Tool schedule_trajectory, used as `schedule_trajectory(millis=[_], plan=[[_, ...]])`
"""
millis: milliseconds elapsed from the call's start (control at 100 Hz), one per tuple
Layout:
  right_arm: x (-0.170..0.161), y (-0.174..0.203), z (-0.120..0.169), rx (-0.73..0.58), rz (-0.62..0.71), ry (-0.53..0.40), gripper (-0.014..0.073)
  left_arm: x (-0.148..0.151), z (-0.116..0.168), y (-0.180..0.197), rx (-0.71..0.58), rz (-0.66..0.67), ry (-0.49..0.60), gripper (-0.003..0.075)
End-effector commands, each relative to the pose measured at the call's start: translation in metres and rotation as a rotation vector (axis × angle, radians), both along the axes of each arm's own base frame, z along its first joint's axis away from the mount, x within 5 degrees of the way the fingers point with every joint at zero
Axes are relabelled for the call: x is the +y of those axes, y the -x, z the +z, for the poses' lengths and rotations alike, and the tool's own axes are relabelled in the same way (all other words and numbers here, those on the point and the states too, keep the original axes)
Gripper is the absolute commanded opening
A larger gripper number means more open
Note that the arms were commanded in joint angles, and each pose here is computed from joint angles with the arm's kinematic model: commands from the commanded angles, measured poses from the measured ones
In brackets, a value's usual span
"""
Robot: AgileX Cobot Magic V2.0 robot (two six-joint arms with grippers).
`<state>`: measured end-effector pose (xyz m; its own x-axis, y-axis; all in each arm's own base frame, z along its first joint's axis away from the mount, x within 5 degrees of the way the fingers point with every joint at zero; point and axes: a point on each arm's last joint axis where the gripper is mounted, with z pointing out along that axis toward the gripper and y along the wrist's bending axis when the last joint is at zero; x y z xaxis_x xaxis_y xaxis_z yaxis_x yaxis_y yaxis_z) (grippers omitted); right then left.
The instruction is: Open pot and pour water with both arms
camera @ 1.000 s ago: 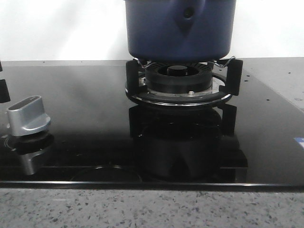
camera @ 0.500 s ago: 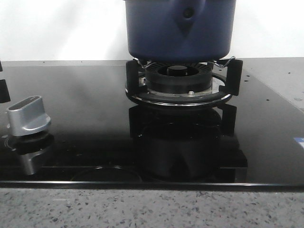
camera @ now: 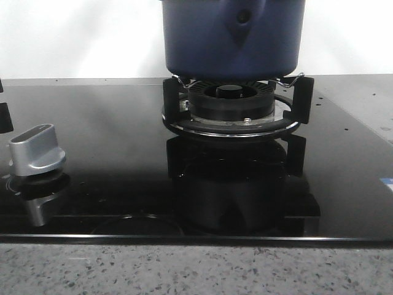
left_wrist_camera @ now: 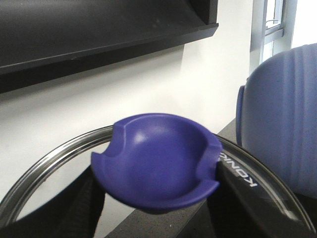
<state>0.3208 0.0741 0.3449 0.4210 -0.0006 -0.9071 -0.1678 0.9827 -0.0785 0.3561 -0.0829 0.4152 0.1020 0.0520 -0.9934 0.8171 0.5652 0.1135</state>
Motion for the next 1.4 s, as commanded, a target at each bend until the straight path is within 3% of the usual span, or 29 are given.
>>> schedule_trajectory(millis=[0, 680, 1390], plan=[[-0.001, 0.009, 0.025, -0.188, 0.002, -0.026, -0.0057, 0.001, 0.040, 0.020, -0.088, -0.014, 0.116, 0.0321], [-0.003, 0.017, 0.037, -0.344, -0.001, -0.060, -0.0056, 0.001, 0.040, 0.020, -0.088, -0.014, 0.116, 0.0321], [-0.004, 0.018, 0.037, -0.350, -0.002, -0.062, -0.0056, 0.001, 0.040, 0.020, -0.088, -0.014, 0.116, 0.0321]])
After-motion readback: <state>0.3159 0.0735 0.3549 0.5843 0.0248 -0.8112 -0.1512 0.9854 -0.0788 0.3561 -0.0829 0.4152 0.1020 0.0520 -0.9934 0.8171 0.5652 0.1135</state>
